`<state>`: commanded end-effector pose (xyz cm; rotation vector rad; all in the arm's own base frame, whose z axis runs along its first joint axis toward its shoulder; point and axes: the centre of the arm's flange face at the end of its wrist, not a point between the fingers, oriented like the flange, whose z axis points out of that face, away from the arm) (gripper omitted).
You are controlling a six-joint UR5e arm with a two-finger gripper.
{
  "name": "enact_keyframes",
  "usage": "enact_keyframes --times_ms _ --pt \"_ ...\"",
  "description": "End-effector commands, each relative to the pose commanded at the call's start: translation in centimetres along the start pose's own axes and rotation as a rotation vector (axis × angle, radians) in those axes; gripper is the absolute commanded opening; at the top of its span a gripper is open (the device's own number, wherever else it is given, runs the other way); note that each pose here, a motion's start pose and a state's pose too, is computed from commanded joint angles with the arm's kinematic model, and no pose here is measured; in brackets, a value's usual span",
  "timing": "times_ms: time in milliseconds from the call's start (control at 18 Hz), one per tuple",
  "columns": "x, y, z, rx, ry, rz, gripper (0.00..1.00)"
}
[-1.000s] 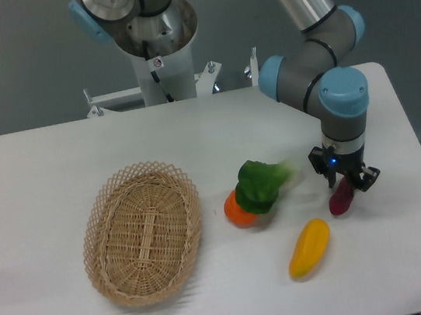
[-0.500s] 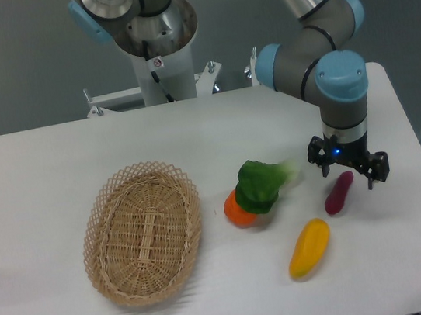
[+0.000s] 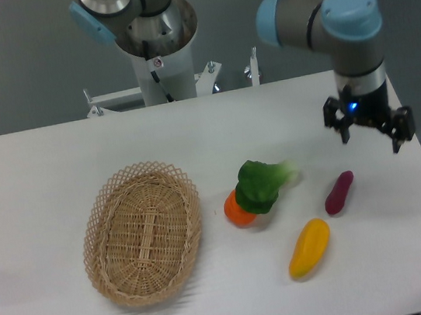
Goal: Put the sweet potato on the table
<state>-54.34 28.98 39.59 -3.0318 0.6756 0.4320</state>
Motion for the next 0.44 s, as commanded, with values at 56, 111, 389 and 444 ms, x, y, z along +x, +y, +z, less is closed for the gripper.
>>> enact_keyframes --times_ms 56,111,389,444 --pt "-0.1 1.3 -0.5 0.010 0.026 0.045 1.00" --pt "-0.5 2.4 -1.1 0.011 0.043 0.089 1.00" --pt "-0.6 3.7 -1.7 0.023 0.086 0.133 1.00" --pt "-0.6 3.5 -1.7 0.027 0.082 0.125 1.00"
